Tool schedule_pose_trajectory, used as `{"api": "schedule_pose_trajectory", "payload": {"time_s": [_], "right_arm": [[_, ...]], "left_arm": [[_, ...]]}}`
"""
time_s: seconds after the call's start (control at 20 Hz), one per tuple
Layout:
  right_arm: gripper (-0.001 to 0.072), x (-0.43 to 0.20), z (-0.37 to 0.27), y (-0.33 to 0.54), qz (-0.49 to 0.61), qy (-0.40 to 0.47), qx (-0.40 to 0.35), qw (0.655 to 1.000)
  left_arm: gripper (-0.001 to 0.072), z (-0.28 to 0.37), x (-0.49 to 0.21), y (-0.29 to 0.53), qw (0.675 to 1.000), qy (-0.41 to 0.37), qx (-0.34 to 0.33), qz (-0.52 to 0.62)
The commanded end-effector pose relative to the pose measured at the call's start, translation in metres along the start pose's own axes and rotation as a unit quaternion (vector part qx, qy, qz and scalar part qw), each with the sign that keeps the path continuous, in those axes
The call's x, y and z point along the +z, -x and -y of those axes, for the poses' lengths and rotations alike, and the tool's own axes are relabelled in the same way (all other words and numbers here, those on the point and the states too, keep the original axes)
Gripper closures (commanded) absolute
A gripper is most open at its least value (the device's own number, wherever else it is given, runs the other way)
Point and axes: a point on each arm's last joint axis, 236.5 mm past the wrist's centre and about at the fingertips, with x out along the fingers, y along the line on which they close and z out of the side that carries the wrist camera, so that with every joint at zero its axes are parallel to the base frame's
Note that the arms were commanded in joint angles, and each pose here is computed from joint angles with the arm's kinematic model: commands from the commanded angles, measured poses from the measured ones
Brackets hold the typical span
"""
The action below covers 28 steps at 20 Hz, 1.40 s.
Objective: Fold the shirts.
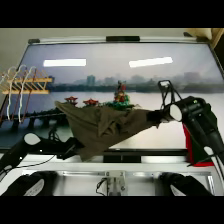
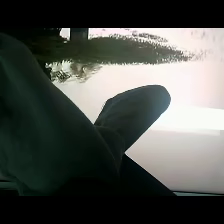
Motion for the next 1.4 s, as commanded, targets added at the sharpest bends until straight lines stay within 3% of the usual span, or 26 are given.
{"api": "schedule_pose_trajectory", "payload": {"time_s": [0.0, 0.05, 0.15, 0.25, 0.4, 0.5, 0.6, 0.7, 0.8, 0.85, 0.9, 1.0, 1.15, 1.25, 1.35], "right_arm": [[0.0647, -0.001, -0.001, 0.0, -0.003, -0.001, 0.003, 1.0], [0.0646, -0.002, -0.003, 0.0, -0.004, -0.002, 0.006, 1.0], [0.0646, -0.003, -0.007, 0.0, -0.007, -0.005, 0.015, 1.0], [0.0646, -0.004, -0.011, 0.001, -0.009, -0.008, 0.024, 1.0], [0.0646, 0.007, -0.01, 0.022, 0.01, -0.008, 0.025, 1.0], [0.0647, 0.046, 0.01, 0.082, 0.105, 0.004, 0.002, 0.994], [0.0647, 0.087, 0.054, 0.189, 0.259, -0.024, -0.051, 0.964], [0.0647, 0.095, 0.101, 0.322, 0.427, -0.095, -0.076, 0.896], [0.0647, 0.066, 0.12, 0.435, 0.561, -0.127, -0.036, 0.817], [0.0647, 0.045, 0.12, 0.474, 0.608, -0.131, -0.003, 0.783], [0.0647, 0.026, 0.117, 0.498, 0.636, -0.131, 0.029, 0.76], [0.0647, -0.003, 0.109, 0.517, 0.654, -0.128, 0.078, 0.741], [0.0647, -0.017, 0.111, 0.506, 0.635, -0.134, 0.08, 0.757], [0.0647, -0.016, 0.121, 0.474, 0.585, -0.149, 0.046, 0.796], [0.0647, -0.017, 0.128, 0.418, 0.482, -0.152, -0.006, 0.863]], "left_arm": [[-0.0013, 0.001, 0.016, -0.021, 0.999, 0.013, 0.002, 0.041], [0.001, 0.003, 0.017, -0.027, 0.999, 0.013, 0.0, 0.047], [0.0453, 0.013, 0.024, -0.03, 0.998, -0.004, -0.003, 0.064], [0.0681, 0.036, 0.037, -0.021, 0.995, -0.045, -0.019, 0.085], [0.0679, 0.118, 0.054, 0.034, 0.966, -0.219, -0.068, 0.123], [0.068, 0.191, 0.071, 0.131, 0.909, -0.339, -0.075, 0.231], [0.0679, 0.271, 0.056, 0.284, 0.802, -0.43, -0.092, 0.403], [0.0679, 0.334, -0.022, 0.453, 0.66, -0.456, -0.168, 0.573], [0.0679, 0.351, -0.127, 0.568, 0.526, -0.464, -0.238, 0.672], [0.0679, 0.349, -0.171, 0.596, 0.486, -0.468, -0.264, 0.689], [0.0679, 0.345, -0.196, 0.608, 0.47, -0.469, -0.28, 0.693], [0.0679, 0.338, -0.209, 0.599, 0.493, -0.467, -0.29, 0.674], [0.0679, 0.321, -0.172, 0.561, 0.562, -0.474, -0.199, 0.648], [0.0679, 0.301, -0.133, 0.549, 0.603, -0.443, -0.135, 0.649], [0.0679, 0.278, -0.087, 0.53, 0.642, -0.416, -0.065, 0.641]]}}
